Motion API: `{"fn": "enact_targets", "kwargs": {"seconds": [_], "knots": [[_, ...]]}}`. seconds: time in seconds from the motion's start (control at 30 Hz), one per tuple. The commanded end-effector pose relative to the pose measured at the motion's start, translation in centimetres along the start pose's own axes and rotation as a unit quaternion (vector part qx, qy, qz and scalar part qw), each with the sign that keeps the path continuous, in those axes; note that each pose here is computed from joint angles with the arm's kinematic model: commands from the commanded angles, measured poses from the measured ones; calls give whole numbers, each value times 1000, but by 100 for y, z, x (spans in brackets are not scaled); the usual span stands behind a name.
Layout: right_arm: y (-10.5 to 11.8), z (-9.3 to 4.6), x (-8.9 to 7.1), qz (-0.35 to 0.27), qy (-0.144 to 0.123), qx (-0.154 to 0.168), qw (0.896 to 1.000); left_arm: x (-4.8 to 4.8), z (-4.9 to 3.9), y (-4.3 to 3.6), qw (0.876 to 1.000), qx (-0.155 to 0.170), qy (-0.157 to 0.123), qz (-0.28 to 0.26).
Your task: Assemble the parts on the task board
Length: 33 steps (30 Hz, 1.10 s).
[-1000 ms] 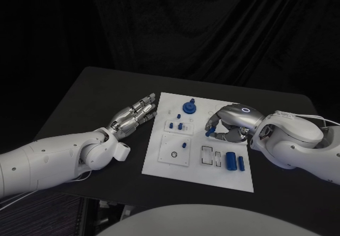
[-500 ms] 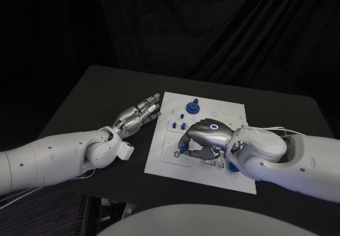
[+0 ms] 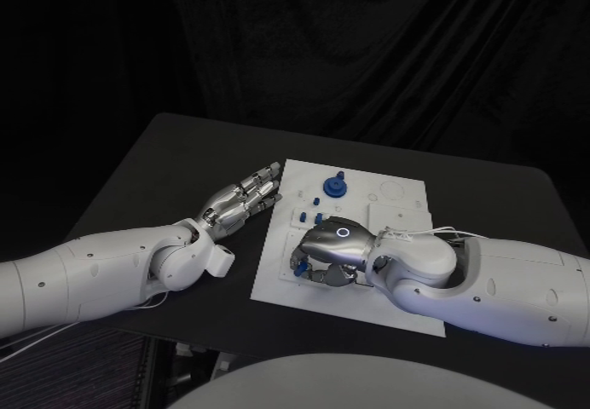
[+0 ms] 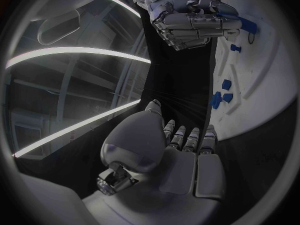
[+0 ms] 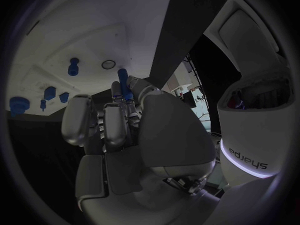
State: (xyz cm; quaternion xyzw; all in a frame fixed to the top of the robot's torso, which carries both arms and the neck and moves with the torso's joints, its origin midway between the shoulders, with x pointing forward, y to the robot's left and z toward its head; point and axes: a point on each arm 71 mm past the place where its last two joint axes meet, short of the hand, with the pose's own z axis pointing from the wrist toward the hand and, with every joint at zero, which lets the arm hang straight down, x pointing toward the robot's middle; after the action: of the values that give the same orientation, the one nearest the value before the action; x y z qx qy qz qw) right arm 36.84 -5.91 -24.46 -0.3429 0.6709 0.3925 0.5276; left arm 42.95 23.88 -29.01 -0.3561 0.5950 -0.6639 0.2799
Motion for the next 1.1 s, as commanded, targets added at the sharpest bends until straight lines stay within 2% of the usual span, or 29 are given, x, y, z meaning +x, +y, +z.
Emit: {"fn": "enact_targets", "kwargs": {"seconds": [0.03,0.57,1.1], "knots": [[16,25,32,-26,2,-13,1000,20,2,-56,999,44,6,-8],[-27,2,44,-38,-8,-4,999,15,4,-48,999,42,6,-9],[-130,-89,69,-40,5,19,999,5,-4,-41,999,40,5,-8]]}}
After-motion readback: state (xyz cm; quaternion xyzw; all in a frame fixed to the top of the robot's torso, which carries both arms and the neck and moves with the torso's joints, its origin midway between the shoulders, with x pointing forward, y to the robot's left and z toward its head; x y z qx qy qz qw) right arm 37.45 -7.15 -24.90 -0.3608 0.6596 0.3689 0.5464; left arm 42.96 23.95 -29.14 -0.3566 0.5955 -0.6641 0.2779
